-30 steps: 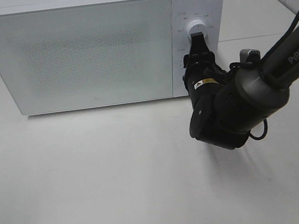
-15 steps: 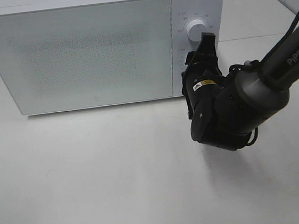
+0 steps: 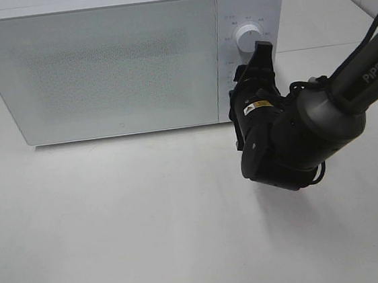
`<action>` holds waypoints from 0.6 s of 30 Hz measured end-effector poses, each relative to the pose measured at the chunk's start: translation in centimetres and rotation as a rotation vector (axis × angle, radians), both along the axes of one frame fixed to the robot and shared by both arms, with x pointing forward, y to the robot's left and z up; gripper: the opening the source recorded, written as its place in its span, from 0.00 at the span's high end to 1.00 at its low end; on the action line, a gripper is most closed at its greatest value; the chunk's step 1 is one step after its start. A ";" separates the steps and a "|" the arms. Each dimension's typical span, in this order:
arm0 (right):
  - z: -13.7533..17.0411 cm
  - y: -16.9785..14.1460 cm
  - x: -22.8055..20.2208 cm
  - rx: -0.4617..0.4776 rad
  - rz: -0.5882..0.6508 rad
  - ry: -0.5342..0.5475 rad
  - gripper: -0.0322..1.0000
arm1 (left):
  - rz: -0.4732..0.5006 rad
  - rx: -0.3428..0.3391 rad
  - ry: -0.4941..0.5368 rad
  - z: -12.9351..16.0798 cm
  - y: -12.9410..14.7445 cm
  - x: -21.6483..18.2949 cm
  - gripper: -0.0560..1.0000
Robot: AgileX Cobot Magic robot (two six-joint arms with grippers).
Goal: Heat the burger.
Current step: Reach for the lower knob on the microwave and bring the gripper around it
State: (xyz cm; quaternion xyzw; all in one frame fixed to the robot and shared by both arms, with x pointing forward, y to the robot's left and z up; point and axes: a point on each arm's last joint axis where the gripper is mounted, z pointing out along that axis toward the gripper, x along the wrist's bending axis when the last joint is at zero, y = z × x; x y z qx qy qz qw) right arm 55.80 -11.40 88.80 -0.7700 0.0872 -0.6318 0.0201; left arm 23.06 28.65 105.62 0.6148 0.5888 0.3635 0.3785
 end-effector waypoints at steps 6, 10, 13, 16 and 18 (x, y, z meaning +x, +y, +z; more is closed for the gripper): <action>-0.1 0.2 -0.2 -0.059 0.046 -0.006 0.45 | 0.000 0.000 0.000 0.0 0.0 0.0 0.02; 0.0 0.0 -1.5 -0.108 0.100 -0.021 0.21 | 0.000 0.000 0.000 0.0 0.0 0.0 0.02; -0.2 -0.6 -2.8 -0.157 0.123 0.009 0.17 | 0.000 0.000 0.000 0.0 0.0 0.0 0.02; -0.1 -1.1 -3.5 -0.200 0.141 0.020 0.17 | 0.000 0.000 0.000 0.0 0.0 0.0 0.02; 0.5 -1.6 -4.4 -0.255 0.170 0.020 0.17 | 0.000 0.000 0.000 0.0 0.0 0.0 0.02</action>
